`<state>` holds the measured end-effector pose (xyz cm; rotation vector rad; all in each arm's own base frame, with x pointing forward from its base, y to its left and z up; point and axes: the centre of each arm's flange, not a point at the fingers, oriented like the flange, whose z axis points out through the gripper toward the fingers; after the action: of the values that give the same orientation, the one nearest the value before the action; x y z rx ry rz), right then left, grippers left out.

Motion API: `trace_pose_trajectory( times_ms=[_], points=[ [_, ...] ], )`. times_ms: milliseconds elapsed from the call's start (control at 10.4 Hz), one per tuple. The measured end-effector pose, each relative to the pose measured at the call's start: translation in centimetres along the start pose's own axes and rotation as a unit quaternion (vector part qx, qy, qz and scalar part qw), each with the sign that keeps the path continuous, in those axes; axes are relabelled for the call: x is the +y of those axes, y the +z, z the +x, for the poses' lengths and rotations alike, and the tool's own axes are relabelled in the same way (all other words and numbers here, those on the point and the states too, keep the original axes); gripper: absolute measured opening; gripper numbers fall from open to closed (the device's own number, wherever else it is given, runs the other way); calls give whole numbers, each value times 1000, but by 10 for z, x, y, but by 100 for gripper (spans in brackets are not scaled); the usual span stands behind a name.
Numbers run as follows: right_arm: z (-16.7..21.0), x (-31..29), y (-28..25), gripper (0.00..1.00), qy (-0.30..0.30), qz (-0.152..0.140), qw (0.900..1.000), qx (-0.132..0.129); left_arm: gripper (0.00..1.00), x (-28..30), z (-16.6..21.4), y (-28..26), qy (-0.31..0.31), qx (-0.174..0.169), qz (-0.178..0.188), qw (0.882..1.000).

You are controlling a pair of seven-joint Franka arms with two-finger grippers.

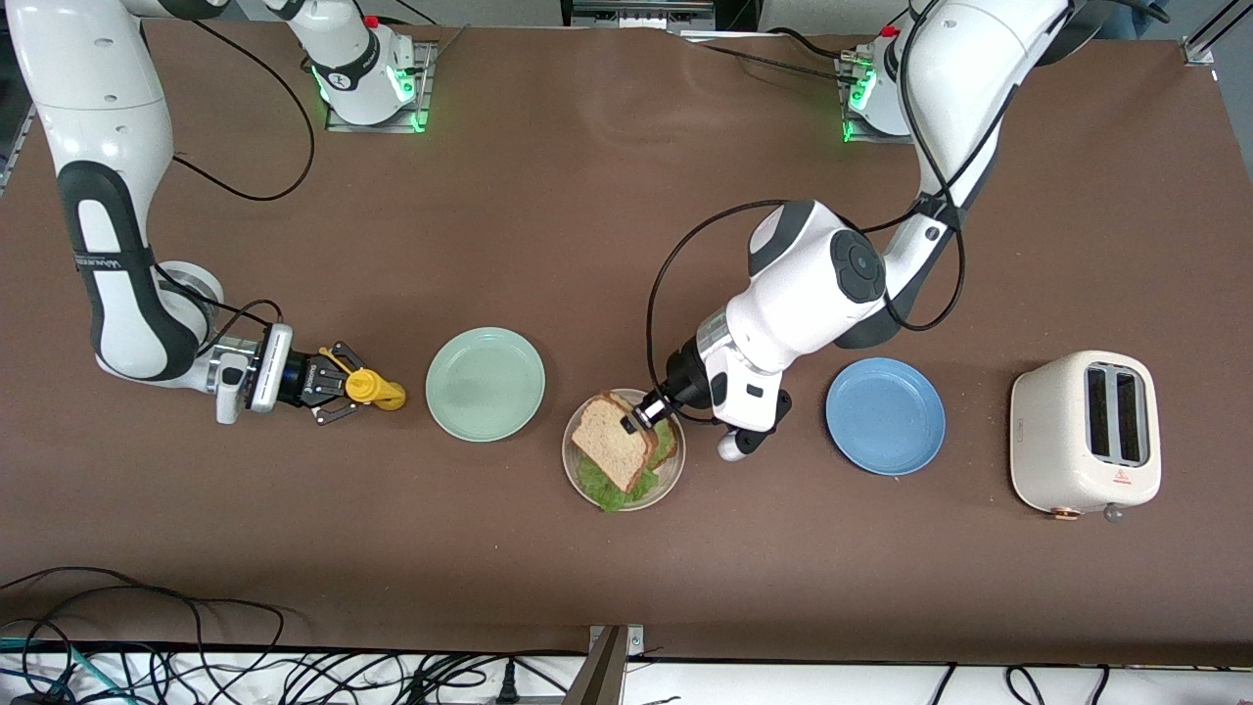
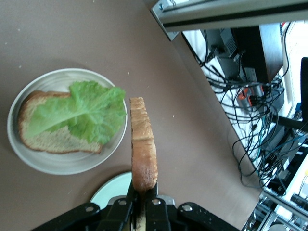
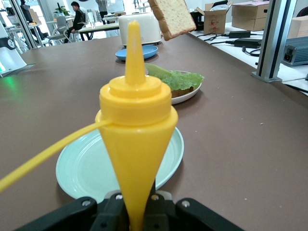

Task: Make sandwich on beige plate with both arms
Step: 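Lower the toast onto the lettuce while the right gripper releases the bottle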

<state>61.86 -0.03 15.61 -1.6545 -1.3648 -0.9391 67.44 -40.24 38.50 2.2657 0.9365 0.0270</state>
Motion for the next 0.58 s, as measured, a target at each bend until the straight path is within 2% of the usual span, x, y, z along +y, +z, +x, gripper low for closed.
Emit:
trace_pose_trajectory(
  times_ms=[192, 576],
  points=[
    [-9, -3, 1, 11, 8, 8, 1000, 7, 8, -9, 11, 12, -8, 5, -4, 1000],
    [-20, -4, -11, 64, 16, 3, 1000, 2, 8, -25, 16, 26, -14, 3, 12, 1000]
  ],
)
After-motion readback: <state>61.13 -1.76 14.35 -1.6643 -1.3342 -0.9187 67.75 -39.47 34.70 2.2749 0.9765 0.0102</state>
